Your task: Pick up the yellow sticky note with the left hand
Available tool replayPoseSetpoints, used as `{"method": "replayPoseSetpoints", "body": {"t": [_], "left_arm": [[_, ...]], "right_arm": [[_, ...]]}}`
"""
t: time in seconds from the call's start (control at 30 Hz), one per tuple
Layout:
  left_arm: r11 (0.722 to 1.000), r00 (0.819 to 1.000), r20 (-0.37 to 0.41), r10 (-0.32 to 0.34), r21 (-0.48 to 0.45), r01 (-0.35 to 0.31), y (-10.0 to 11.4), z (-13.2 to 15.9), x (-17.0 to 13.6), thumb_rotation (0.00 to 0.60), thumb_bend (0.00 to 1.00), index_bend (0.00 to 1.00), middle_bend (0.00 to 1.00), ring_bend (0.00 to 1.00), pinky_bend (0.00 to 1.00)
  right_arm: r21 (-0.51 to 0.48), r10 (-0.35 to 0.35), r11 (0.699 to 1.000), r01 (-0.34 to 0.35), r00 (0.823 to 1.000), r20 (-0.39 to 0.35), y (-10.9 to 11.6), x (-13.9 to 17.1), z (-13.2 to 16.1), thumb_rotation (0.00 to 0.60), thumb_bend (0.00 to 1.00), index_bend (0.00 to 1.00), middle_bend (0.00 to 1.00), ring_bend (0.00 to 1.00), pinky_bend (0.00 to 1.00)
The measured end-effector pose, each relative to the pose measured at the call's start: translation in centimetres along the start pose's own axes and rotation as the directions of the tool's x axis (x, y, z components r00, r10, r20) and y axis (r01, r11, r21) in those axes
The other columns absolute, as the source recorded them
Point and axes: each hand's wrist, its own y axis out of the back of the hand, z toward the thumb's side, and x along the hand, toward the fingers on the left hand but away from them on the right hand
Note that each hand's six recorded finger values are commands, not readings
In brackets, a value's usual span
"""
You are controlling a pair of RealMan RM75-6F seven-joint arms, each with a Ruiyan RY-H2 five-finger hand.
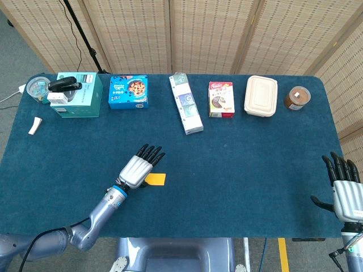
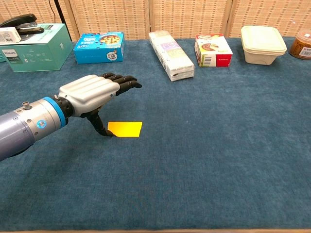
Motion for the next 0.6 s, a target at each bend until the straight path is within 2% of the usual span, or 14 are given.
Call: {"method": "replayPoseSetpoints", "body": {"t": [0.17,0.47,0.6], "left_arm": [[1.0,1.0,0.004,0.005,0.002,-0.005,0.16,0.04,0.07,0.6,0.0,0.1,0.0,0.0,0.0],[1.0,1.0,0.001,-0.02,0.012,0.02,-0.28,-0.22,-0.32,0.6,0.01,0.35,0.0,0.0,0.0],[1.0,1.0,-0.002,-0.02,0.019,0.02,-0.28,-0.23,-0.36,0.6,0.04,0.38,0.0,0.0,0.0]], "right_arm": [[-0.001,0.003,1.0,-0.003,1.0,0.001,-0.05,-0.04,-0.03,0.6,0.0,0.02,0.0,0.0,0.0],[-0.002,0.008,1.0,-0.008,1.0,-0.002,-0.09,0.03,0.06,0.6,0.0,0.02,0.0,0.0,0.0],[-0.002,0.009,1.0,-0.009,1.0,-0.003,-0.1,0.04,0.09,0.6,0.0,0.02,0.0,0.0,0.0]]}}
